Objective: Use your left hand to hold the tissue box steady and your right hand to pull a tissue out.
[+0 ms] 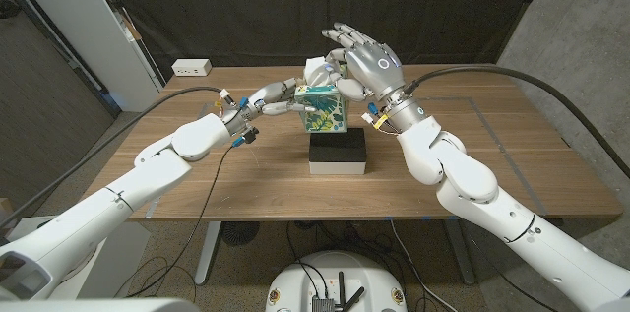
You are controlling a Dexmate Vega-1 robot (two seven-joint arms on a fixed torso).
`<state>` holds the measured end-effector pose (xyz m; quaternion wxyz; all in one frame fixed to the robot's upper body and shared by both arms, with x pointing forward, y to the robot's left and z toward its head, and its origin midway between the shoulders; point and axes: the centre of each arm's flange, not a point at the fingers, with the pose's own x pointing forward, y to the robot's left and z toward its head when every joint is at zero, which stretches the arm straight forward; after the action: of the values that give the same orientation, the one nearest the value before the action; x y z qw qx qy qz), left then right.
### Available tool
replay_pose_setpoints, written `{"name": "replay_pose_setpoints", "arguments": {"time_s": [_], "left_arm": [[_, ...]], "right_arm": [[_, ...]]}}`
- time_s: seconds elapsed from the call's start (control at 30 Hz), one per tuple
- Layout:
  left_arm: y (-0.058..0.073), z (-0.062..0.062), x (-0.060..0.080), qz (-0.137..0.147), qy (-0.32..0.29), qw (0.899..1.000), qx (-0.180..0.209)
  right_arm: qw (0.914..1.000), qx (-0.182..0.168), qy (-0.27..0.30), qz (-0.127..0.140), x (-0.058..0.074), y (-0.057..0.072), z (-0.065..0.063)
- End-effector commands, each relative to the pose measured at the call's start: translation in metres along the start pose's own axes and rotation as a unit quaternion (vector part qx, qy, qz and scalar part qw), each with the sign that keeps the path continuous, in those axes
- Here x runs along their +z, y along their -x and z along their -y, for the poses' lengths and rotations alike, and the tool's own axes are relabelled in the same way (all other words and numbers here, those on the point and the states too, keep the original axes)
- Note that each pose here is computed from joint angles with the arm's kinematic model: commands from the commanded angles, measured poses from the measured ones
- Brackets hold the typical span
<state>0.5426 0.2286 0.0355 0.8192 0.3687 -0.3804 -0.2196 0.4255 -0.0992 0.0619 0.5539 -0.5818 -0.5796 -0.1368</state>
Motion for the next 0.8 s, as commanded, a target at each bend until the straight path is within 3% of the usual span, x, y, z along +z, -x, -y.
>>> {"name": "replay_pose_setpoints", "arguments": {"time_s": [0.03,0.8], "left_arm": [[0.001,0.000,0.001,-0.001,-0.002,1.000,0.001],[-0.001,0.001,0.000,-0.002,0.000,1.000,0.000]], "right_arm": [[0.9998,-0.020,0.004,-0.003,-0.004,-0.004,0.003],[0.9977,-0.068,0.006,0.003,-0.004,-0.016,0.011]]}}
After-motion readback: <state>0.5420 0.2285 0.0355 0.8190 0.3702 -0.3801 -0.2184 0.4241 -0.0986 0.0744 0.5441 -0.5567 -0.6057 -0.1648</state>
